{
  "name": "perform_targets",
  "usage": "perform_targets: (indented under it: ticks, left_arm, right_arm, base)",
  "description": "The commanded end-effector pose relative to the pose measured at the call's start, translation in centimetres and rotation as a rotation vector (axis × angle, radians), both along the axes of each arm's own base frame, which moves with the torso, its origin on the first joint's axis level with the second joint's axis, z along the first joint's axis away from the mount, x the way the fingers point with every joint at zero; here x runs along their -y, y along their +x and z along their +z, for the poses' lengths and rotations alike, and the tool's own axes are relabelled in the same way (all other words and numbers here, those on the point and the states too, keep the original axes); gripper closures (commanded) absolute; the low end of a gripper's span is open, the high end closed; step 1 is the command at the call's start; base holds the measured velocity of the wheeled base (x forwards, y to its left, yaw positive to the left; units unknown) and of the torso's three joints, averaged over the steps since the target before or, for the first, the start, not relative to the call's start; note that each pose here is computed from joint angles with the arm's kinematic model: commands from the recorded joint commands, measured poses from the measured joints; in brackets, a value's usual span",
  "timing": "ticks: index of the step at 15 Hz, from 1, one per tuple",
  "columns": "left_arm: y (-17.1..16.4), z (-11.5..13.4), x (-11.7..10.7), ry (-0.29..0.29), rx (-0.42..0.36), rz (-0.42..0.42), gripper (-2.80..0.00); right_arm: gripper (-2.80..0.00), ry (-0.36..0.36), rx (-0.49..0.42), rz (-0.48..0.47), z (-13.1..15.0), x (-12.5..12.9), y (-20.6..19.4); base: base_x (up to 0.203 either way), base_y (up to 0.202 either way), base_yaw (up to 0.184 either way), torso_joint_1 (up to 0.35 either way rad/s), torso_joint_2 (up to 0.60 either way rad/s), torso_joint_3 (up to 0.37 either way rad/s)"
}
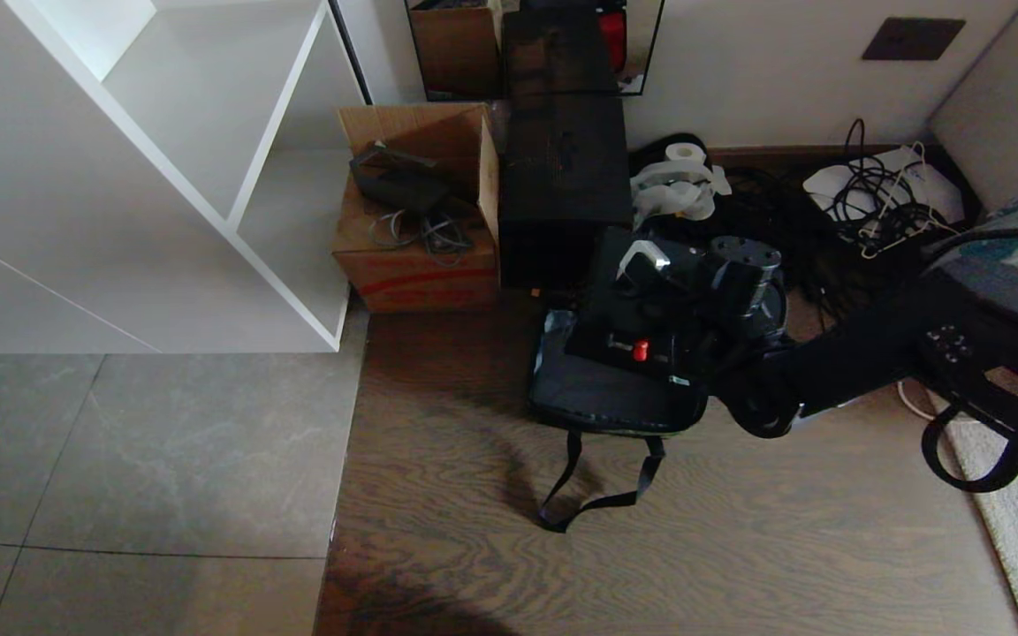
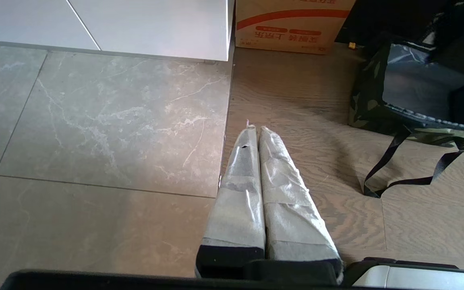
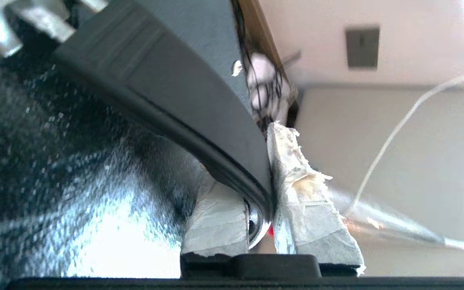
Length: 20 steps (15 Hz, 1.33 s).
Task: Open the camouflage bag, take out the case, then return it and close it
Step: Release the handle
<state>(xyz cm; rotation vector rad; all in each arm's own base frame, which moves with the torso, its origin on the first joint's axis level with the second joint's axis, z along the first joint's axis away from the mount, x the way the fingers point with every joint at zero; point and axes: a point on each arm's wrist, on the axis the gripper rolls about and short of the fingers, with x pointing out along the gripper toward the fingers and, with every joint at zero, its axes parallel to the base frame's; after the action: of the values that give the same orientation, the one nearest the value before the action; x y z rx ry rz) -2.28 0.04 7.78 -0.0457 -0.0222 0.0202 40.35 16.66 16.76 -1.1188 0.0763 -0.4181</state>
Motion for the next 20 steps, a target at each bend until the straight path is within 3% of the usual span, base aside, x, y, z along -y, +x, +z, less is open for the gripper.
perform_targets:
  ticks: [1,8,12,15,20]
  left_arm:
    - [0.1,-0.3,0.0,-0.001,-0.009,0.001,0.0]
    - [0.1,-0.3,0.0,-0.001,-0.011,0.001,0.0]
    - [0.1,-0.3,0.0,-0.001,-0.009,0.001,0.0]
    - [0.1,-0.3,0.0,-0.001,-0.009,0.001,0.0]
    - [0.1,-0.3,0.0,-0.001,-0.009,0.001,0.0]
  right_arm:
    - [0.0,0.004,0.019,-0.066,1.4,2.8,0.1]
    - [0.0,-0.004,-0.001,-0.302,2.7,12.8,0.7]
    - [0.0,-0.004,-0.031,-0.434,1.8,18.4,0.6]
    - [0.0,0.013,-0.073,-0.527,-0.3,22.4,0.8]
    - [0.0,0.045,-0.161,-0.602,-6.4,25.9,2.2]
  base:
    - [0.0,0.0,0.0,0.0,0.0,0.0]
    - [0.0,0.0,0.0,0.0,0.0,0.0]
    - [0.0,0.0,0.0,0.0,0.0,0.0]
    - [0.0,0.0,0.0,0.0,0.0,0.0]
    - [0.0,0.0,0.0,0.0,0.0,0.0]
